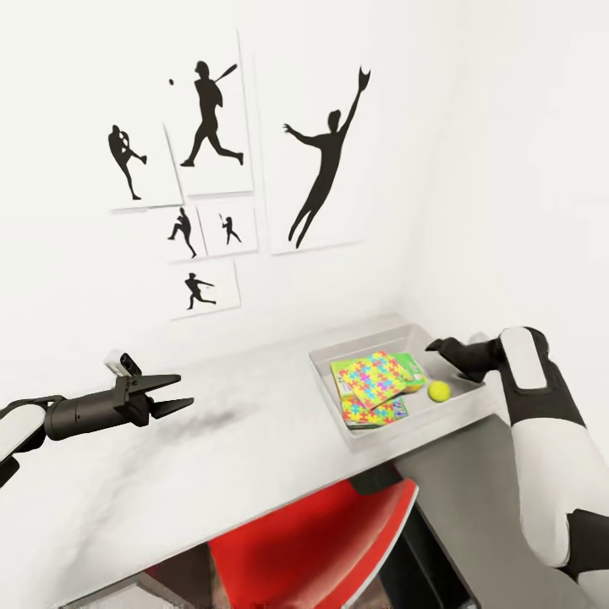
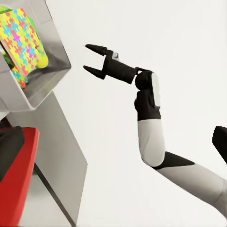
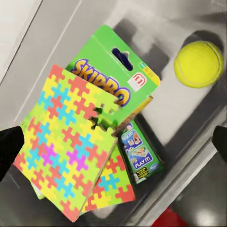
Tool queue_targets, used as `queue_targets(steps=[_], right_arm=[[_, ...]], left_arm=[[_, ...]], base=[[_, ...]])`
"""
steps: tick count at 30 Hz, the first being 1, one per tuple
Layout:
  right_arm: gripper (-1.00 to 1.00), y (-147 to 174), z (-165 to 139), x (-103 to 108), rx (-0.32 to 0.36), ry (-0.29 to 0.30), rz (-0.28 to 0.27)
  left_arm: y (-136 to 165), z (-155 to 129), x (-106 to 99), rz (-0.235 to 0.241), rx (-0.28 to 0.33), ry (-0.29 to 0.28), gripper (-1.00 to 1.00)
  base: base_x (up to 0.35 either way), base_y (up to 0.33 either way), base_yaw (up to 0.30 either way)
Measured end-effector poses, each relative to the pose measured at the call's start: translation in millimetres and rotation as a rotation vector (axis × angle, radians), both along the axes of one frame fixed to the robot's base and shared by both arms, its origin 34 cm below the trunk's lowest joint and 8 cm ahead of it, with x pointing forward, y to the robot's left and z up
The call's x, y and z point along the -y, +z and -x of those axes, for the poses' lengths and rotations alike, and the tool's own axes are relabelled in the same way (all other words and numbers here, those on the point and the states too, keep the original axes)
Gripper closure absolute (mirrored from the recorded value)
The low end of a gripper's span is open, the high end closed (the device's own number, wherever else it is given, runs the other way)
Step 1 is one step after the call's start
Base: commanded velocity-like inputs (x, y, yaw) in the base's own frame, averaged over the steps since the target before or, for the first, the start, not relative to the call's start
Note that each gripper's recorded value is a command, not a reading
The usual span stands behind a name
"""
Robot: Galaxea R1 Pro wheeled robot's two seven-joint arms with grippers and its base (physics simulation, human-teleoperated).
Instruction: Put all the toys in the child's room - the three board games (two on the bed and one on the table), the two jigsaw puzzles on the table, and the tennis ball on the table - inside the toy box on the table in the child's room.
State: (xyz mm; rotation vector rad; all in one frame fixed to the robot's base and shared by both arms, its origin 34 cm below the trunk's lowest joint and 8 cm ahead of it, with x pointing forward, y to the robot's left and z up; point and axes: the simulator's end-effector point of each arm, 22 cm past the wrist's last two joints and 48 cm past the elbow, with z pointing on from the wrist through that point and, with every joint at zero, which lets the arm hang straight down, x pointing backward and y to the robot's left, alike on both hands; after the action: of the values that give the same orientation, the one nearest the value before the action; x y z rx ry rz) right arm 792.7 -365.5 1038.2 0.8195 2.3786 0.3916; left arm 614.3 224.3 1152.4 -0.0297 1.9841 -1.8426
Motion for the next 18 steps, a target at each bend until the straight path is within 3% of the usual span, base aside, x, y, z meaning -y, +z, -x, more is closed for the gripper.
queue_targets(steps=[9,18], right_arm=[[-1.0,50.7,29.3,-25.6,0.227,0.065,-0.156],[-1.0,78.1,82.6,-46.9,0.357,0.167,-0.281]], left_arm=[[7.5,2.6,0.0,0.0,0.015,0.0,-1.0],[14.6,4.9,-0.4,-0.001,0.029,0.001,-1.0]], base=[[-0.063,0.0,-0.002],[-0.005,0.0,0.0]])
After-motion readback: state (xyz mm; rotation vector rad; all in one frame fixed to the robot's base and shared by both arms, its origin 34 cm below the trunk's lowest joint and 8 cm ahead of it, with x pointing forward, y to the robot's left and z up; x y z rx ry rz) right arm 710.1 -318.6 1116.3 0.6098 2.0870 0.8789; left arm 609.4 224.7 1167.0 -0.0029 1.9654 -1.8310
